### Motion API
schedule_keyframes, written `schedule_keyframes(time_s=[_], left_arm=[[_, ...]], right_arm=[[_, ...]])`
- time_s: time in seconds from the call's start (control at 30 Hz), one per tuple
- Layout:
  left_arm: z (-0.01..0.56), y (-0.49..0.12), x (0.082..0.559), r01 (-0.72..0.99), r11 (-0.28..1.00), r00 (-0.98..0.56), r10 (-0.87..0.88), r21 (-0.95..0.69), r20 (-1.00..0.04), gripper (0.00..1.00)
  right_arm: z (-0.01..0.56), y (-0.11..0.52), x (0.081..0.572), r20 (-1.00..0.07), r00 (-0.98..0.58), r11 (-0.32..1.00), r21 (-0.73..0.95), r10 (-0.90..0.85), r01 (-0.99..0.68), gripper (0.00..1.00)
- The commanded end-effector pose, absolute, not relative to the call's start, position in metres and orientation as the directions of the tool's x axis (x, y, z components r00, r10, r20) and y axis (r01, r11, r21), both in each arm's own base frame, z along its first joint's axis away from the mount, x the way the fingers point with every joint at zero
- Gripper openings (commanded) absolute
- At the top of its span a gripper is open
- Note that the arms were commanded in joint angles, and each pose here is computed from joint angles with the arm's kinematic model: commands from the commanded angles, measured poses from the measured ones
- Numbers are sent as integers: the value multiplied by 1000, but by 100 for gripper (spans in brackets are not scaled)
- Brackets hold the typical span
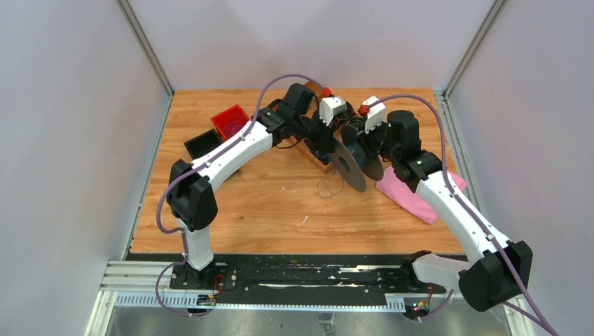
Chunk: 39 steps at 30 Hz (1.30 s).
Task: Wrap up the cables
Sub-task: Wrap the cable around the cable reel.
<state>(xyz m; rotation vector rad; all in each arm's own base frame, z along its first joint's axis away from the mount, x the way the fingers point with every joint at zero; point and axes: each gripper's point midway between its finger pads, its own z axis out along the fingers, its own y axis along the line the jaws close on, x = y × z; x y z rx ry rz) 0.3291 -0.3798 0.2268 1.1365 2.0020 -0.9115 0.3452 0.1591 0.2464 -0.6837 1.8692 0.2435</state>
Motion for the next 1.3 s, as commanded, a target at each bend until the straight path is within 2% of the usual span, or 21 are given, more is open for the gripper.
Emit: schedule_keyframes(time_s=[0.0,0.17,0.4,0.53,0.77,1.07,1.27], left_arm=[[245,-376,340,877,420,-398,362,-234,-843,20],[238,-372,342,864,437,-418,344,-251,-841,23],[233,-367,343,851,447,-441,322,-276,-838,21],[232,-363,346,846,446,-449,299,-293,-842,11],[231,-354,351,841,441,-460,277,-314,-843,2],[245,-339,361,844,446,-433,241,-297,-869,0],[246,-316,379,826,522,-406,286,-214,-868,0]], right_arm=[[295,168,347,-951,-176,816,-114,-255,-567,1],[299,167,348,-952,-180,822,-107,-246,-560,1],[304,162,351,-954,-178,835,-111,-241,-539,0],[307,161,352,-956,-178,837,-105,-234,-538,1],[313,157,354,-958,-180,845,-97,-222,-526,1],[310,157,353,-957,-181,840,-96,-225,-534,1],[317,155,349,-962,-166,832,-94,-217,-547,1]])
